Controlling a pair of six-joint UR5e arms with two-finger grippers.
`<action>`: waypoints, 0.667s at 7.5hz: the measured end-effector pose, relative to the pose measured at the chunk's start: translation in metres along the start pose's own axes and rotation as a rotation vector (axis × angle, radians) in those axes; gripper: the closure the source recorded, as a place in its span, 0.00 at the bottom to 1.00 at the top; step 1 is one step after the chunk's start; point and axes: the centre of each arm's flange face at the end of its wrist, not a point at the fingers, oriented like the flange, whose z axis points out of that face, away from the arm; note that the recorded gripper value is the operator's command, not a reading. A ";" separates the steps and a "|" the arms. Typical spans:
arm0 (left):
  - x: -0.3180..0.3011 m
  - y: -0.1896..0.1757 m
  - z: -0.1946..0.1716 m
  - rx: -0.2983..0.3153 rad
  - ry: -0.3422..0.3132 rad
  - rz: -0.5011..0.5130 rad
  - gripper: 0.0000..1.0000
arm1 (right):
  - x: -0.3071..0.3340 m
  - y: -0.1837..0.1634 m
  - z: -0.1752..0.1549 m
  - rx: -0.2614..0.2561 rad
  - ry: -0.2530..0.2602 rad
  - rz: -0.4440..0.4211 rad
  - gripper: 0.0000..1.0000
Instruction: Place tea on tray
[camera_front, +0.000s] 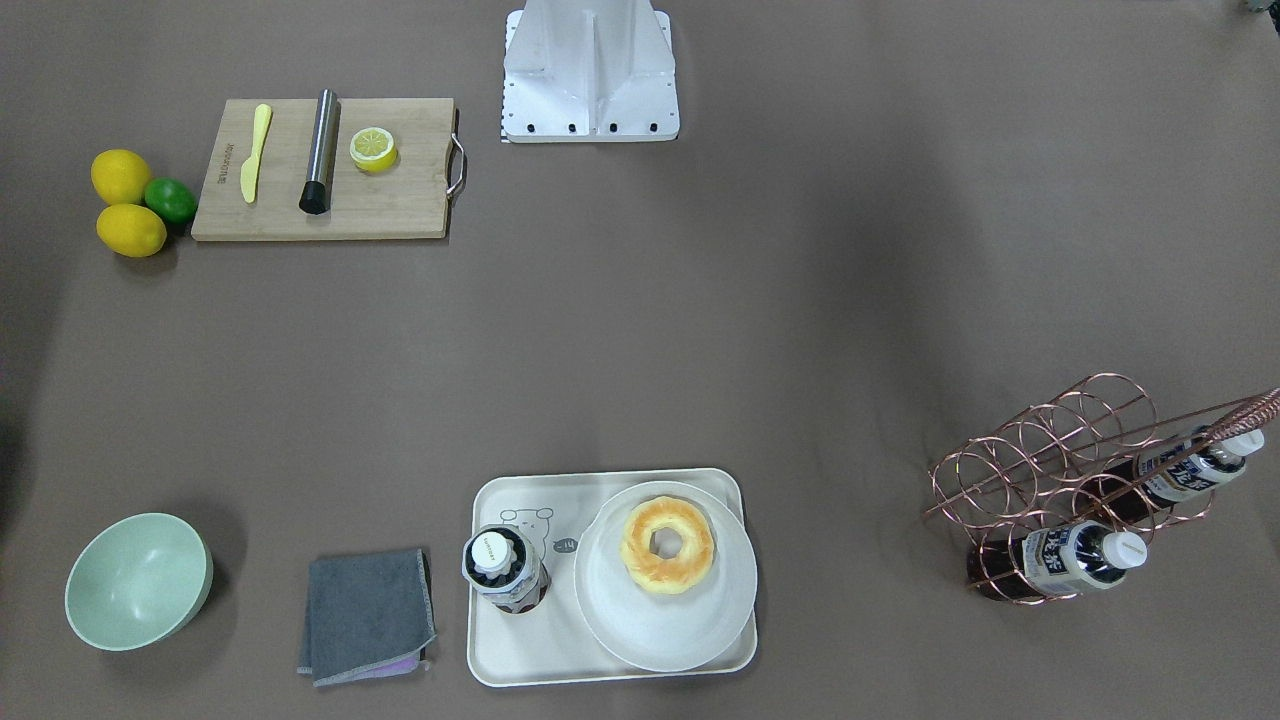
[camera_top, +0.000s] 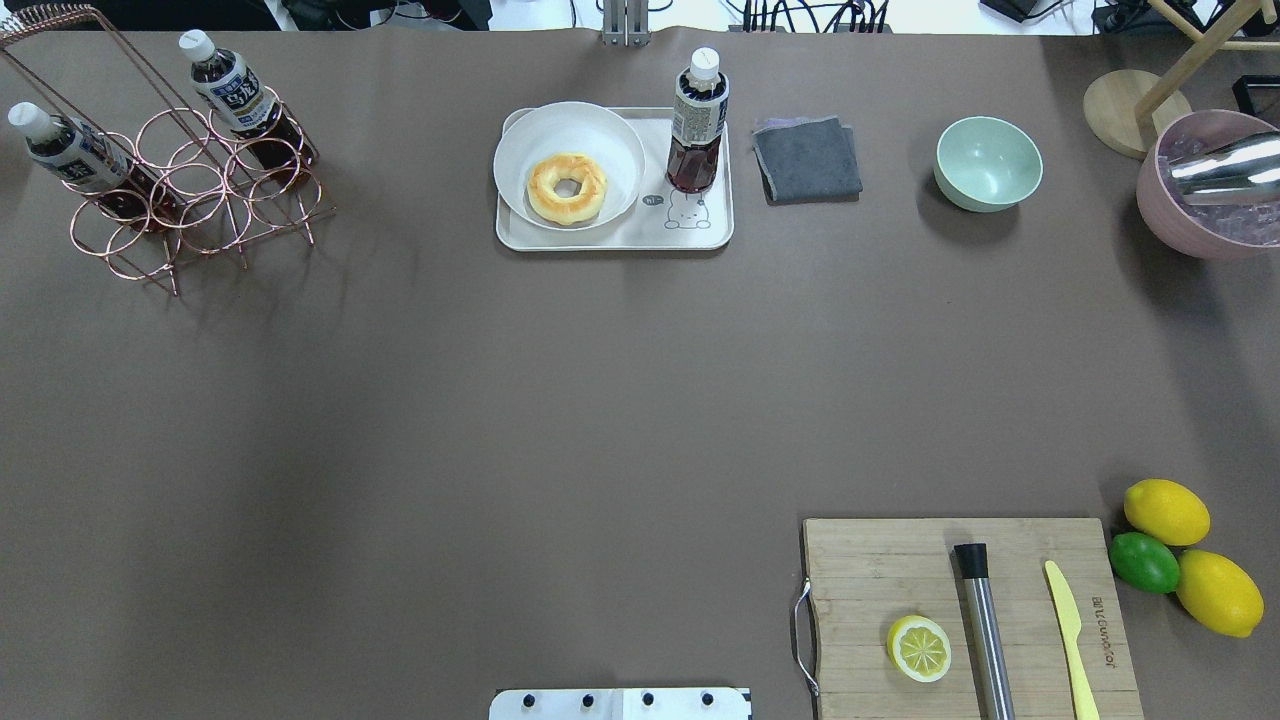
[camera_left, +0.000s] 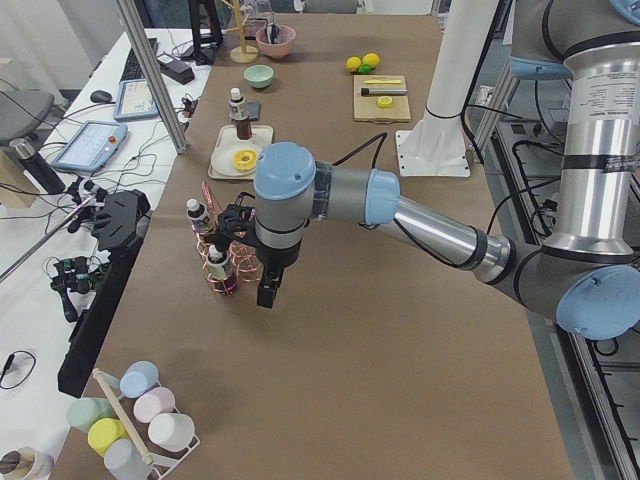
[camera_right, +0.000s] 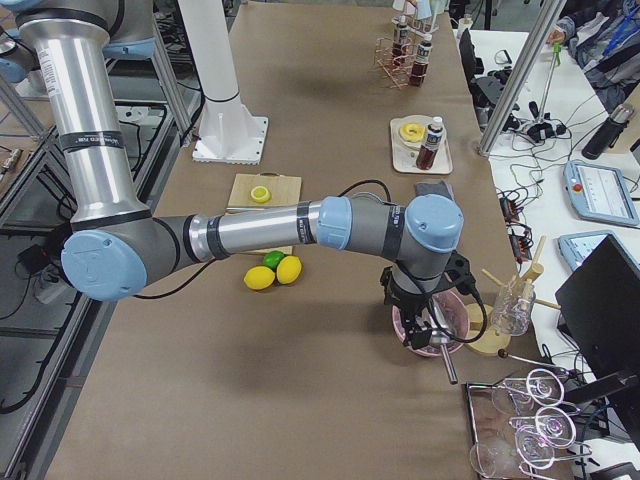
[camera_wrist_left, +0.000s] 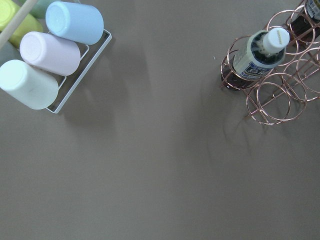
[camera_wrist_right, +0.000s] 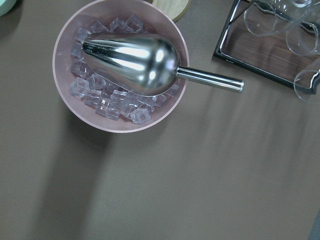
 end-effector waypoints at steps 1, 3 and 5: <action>-0.002 0.007 0.000 -0.001 -0.001 -0.012 0.03 | 0.001 0.001 -0.002 -0.001 0.007 0.016 0.00; -0.004 0.010 0.004 -0.007 0.000 -0.028 0.03 | 0.003 0.003 -0.002 -0.009 0.023 0.030 0.00; -0.005 0.009 0.009 -0.017 0.003 -0.033 0.03 | 0.003 0.003 -0.002 -0.012 0.027 0.032 0.00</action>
